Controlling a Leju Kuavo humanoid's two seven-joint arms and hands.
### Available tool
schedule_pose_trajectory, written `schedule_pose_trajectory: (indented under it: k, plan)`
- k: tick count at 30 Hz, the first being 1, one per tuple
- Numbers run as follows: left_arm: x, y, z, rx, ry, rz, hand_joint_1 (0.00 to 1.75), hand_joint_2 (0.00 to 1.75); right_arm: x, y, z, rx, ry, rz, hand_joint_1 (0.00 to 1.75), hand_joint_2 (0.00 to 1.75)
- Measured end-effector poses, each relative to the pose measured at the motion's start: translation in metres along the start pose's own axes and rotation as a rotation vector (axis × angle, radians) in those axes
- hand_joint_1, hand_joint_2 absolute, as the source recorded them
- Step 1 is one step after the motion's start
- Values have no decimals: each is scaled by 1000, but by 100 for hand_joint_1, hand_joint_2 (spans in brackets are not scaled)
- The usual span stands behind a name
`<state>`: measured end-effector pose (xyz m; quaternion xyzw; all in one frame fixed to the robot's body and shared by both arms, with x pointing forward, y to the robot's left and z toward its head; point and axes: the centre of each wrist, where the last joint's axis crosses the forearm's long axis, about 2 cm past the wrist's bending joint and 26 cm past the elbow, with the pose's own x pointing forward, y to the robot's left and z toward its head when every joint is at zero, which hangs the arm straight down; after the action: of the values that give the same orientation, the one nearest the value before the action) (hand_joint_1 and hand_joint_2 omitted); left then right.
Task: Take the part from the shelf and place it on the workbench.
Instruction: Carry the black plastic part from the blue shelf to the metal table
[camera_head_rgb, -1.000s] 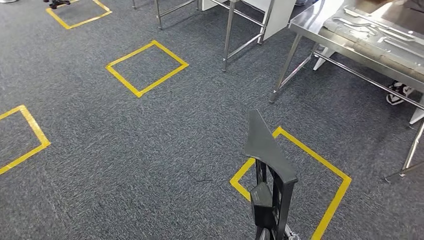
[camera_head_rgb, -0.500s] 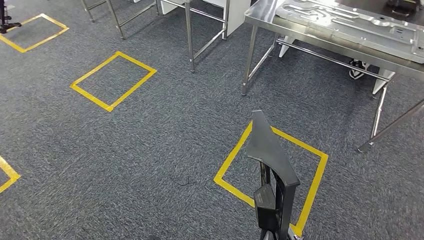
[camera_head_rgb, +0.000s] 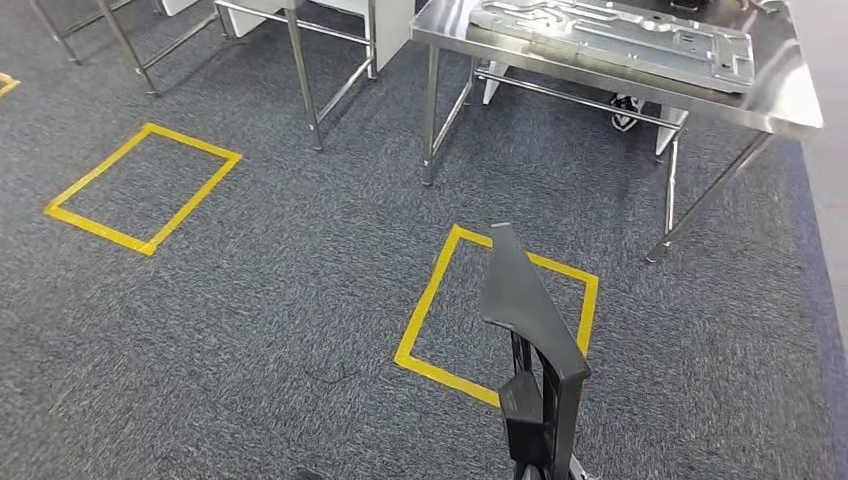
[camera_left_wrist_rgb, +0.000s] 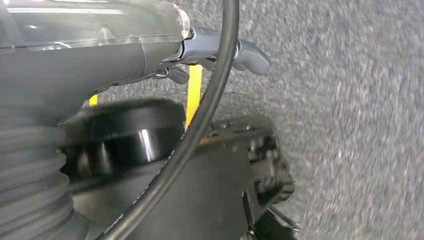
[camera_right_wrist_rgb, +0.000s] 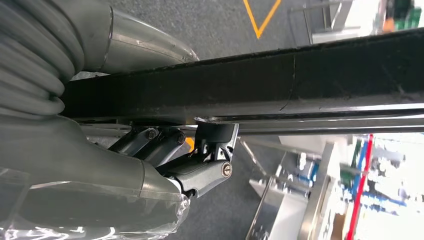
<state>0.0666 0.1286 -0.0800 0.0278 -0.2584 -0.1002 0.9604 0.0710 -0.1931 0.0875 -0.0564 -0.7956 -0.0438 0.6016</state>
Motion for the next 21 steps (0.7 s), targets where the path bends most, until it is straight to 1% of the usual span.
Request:
schedule_pose_trajectory:
  k: [15, 21]
  plan:
    - [1, 1, -1, -5, -13, -12, 0, 175, 1, 0, 0, -1, -4, -3, 175, 175]
    - [1, 1, -1, -12, 1, -12, 0, 175, 2, 1, 0, 2, -8, 3, 175, 175]
